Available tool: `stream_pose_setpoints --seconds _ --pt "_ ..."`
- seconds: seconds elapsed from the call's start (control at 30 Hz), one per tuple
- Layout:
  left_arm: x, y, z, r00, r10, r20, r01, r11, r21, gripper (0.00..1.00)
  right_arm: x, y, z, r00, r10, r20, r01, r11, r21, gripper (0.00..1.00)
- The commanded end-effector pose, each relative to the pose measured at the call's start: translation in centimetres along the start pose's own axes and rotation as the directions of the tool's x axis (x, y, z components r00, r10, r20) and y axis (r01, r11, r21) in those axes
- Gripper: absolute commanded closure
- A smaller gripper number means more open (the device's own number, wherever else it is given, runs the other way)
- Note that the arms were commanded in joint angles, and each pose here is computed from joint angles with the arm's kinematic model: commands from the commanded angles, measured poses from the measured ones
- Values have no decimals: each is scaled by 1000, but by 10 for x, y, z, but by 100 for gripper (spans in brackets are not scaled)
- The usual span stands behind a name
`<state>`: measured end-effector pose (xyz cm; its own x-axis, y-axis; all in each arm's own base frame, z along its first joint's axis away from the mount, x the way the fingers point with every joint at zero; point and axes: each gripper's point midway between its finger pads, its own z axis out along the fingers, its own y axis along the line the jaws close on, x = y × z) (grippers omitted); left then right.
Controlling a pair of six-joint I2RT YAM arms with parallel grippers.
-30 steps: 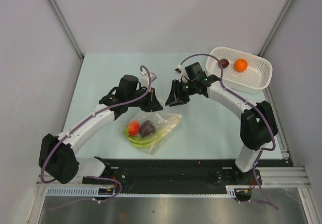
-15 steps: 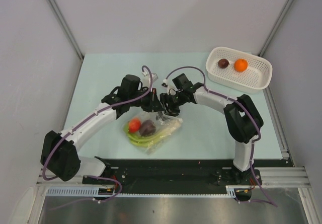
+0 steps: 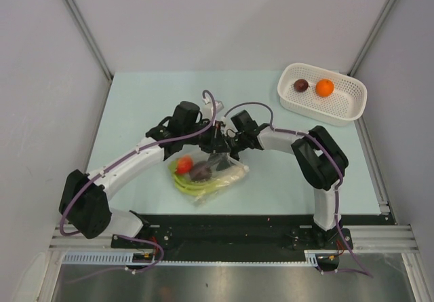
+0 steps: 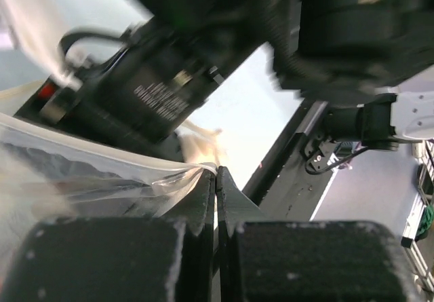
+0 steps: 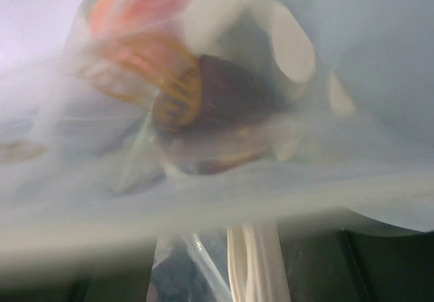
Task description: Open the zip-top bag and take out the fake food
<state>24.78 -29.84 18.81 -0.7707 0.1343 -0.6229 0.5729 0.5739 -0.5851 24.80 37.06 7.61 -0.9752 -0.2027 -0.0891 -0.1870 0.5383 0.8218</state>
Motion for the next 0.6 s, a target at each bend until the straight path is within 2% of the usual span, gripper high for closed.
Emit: stream_pose_setpoints --seconds 0.0,0.1,0.13,0.3,0.57 --pt "-35 -21 -6 992 53 111 -57 998 34 100 -11 16 -9 997 26 74 -19 996 -92 32" --pt "-37 -20 -8 991 58 121 -60 998 19 100 -10 23 -16 997 5 82 4 994 -109 30" --pt "-37 -20 -7 991 56 119 -59 998 23 100 -7 24 -15 997 -2 77 11 994 -112 26" --pt "-40 -25 -3 992 42 118 -49 997 53 100 11 25 -1 1000 -12 23 15 993 -121 20" --pt "-33 -40 5 995 50 88 -59 993 103 100 -4 23 9 995 24 102 -8 988 -152 13"
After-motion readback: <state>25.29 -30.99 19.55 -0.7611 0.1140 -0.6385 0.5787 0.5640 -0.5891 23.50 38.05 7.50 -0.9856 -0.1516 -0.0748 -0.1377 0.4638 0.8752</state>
